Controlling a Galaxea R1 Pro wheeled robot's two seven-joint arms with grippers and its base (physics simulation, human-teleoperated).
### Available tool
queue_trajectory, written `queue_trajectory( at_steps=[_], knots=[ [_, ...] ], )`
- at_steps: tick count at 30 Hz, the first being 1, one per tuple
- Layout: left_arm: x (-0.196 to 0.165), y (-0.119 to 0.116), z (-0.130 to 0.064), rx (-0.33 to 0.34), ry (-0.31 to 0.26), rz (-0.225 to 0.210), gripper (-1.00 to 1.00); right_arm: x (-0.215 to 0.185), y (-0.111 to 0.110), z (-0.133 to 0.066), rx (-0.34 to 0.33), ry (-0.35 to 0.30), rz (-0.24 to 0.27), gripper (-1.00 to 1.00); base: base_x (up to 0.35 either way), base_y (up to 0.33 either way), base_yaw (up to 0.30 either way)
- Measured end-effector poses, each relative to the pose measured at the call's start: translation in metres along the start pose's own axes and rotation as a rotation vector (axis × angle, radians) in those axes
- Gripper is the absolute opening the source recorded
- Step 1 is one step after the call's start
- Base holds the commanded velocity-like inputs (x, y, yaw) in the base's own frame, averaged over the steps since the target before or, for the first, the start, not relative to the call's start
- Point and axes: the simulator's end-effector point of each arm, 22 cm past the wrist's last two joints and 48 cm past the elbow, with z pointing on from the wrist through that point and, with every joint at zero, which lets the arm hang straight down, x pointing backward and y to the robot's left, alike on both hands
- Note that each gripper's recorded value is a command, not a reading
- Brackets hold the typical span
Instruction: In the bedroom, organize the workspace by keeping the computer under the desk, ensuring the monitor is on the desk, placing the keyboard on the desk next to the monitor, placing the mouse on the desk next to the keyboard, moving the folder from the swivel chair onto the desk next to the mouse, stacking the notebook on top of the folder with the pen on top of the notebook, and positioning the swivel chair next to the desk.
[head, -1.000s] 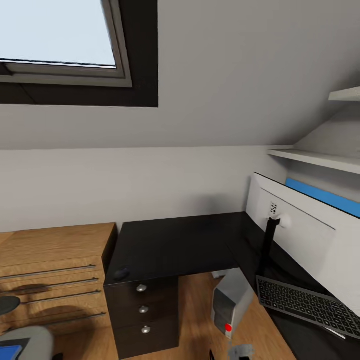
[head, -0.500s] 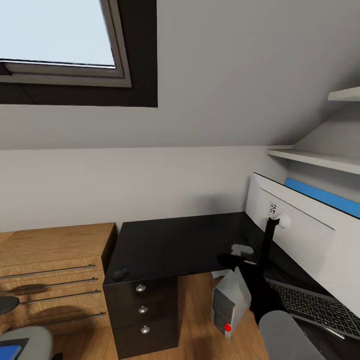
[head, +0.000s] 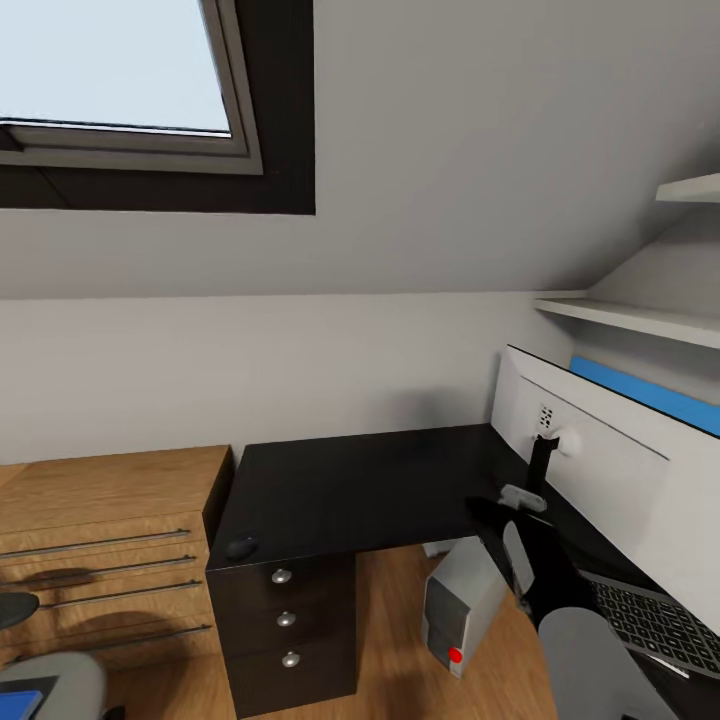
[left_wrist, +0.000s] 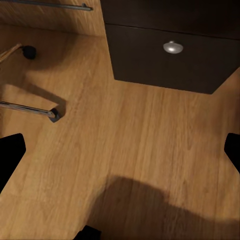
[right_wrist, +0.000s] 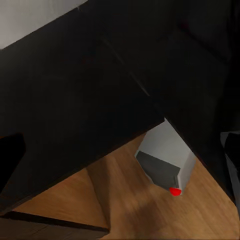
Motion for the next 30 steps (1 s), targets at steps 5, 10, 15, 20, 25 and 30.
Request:
queue_trajectory(
  at_steps=[5, 10, 15, 20, 25, 30],
  knots=[
    [0.001, 0.000, 0.000, 0.000, 0.001, 0.001, 1.00, -0.008, -0.006, -0.001, 0.002, -0.020, -0.003, 1.00, 0.000, 0.000, 0.000],
    [0.001, 0.001, 0.000, -0.001, 0.001, 0.000, 1.00, -0.014, -0.027, -0.002, 0.051, -0.028, -0.066, 1.00, 0.000, 0.000, 0.000],
    [0.001, 0.000, 0.000, -0.001, 0.002, -0.001, 1.00, -0.014, -0.037, -0.001, 0.095, -0.033, -0.162, 1.00, 0.000, 0.000, 0.000],
    [0.001, 0.001, 0.000, -0.001, 0.002, -0.001, 1.00, 0.019, -0.049, 0.007, 0.116, 0.038, -0.184, 1.00, 0.000, 0.000, 0.000],
    [-0.007, 0.000, 0.000, -0.001, -0.032, -0.020, 1.00, 0.044, -0.089, 0.012, 0.165, 0.117, -0.195, 1.00, 0.000, 0.000, 0.000],
    [-0.024, -0.001, -0.002, 0.006, -0.102, -0.060, 1.00, 0.037, -0.115, 0.017, 0.195, 0.132, -0.199, 1.00, 0.000, 0.000, 0.000]
  ],
)
